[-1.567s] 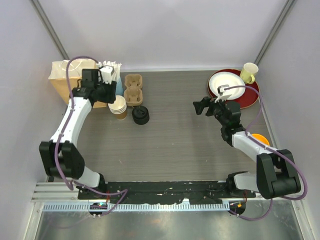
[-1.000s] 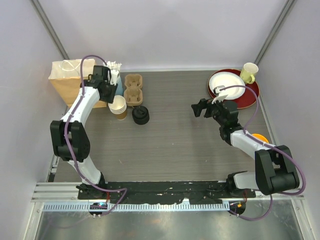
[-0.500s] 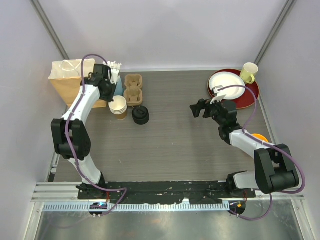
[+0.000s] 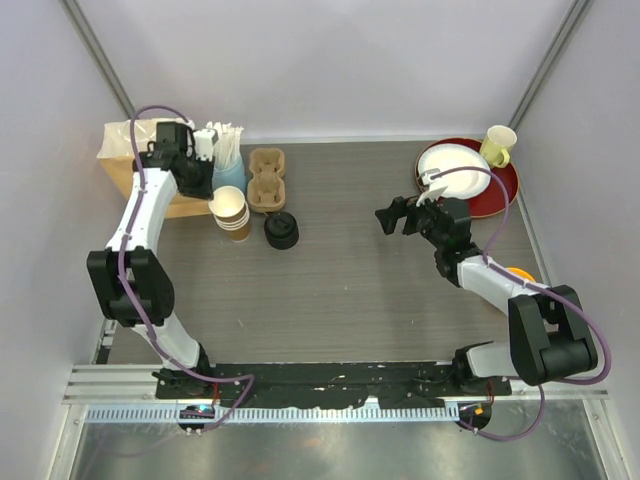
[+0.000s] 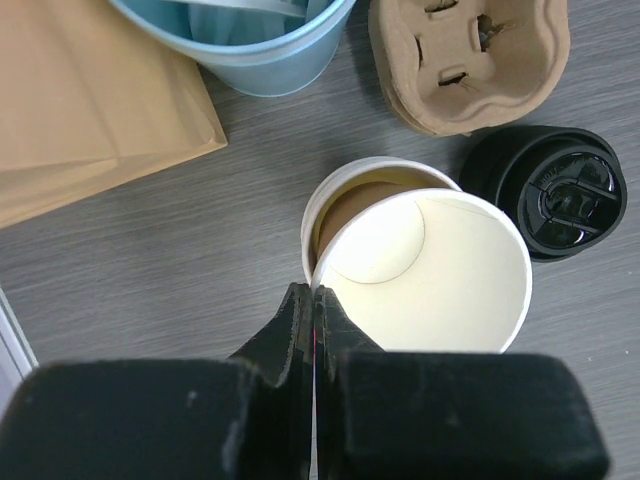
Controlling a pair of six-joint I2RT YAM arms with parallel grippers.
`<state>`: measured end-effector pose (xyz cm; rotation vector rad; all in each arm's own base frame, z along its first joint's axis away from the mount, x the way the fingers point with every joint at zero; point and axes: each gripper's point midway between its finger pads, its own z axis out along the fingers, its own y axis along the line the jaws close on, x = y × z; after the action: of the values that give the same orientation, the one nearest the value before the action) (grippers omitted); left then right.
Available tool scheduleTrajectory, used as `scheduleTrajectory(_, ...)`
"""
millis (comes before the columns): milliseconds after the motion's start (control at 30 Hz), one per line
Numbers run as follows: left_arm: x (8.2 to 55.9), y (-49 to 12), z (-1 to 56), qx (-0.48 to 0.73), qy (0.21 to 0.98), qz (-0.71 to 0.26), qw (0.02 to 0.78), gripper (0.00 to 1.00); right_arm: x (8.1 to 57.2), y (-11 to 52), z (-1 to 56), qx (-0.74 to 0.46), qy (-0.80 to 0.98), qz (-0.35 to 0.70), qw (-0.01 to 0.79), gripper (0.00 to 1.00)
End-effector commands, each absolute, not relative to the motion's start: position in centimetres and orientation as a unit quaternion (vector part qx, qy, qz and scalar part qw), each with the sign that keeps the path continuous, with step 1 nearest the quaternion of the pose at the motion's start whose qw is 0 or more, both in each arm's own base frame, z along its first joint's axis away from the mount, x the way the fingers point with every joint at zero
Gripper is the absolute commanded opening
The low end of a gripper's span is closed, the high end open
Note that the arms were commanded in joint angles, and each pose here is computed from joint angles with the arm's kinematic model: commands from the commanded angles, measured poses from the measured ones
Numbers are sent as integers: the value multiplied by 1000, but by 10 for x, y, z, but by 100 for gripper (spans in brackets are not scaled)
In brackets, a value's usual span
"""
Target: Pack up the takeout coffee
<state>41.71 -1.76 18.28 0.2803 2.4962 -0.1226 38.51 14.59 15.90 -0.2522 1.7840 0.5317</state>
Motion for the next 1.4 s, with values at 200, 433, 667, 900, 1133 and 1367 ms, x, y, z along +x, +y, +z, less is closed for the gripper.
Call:
scheduleTrajectory(200, 410, -21, 212, 89, 928, -88, 352, 0, 391, 163, 180, -140, 748, 238, 603, 95)
scheduleTrajectory(433, 424, -6, 269, 70, 896, -42, 436, 0, 389, 176, 188, -155, 745, 250, 599, 95)
scheduleTrajectory(667, 412, -14, 337, 75, 862, -41, 500, 0, 395, 169, 212, -126, 749, 237, 606, 95)
scheduleTrajectory(900, 378, -106, 362, 196, 831, -88, 514, 0, 401, 137, 229, -49, 778, 173, 603, 95)
scheduleTrajectory(1133, 346, -232, 278, 373, 833, -137, 386, 0, 394, 82, 249, 49, 777, 127, 615, 96)
scheduleTrajectory(1367, 326, -327, 220, 471, 800, -190, 319, 0, 381, 55, 250, 73, 779, 99, 614, 96)
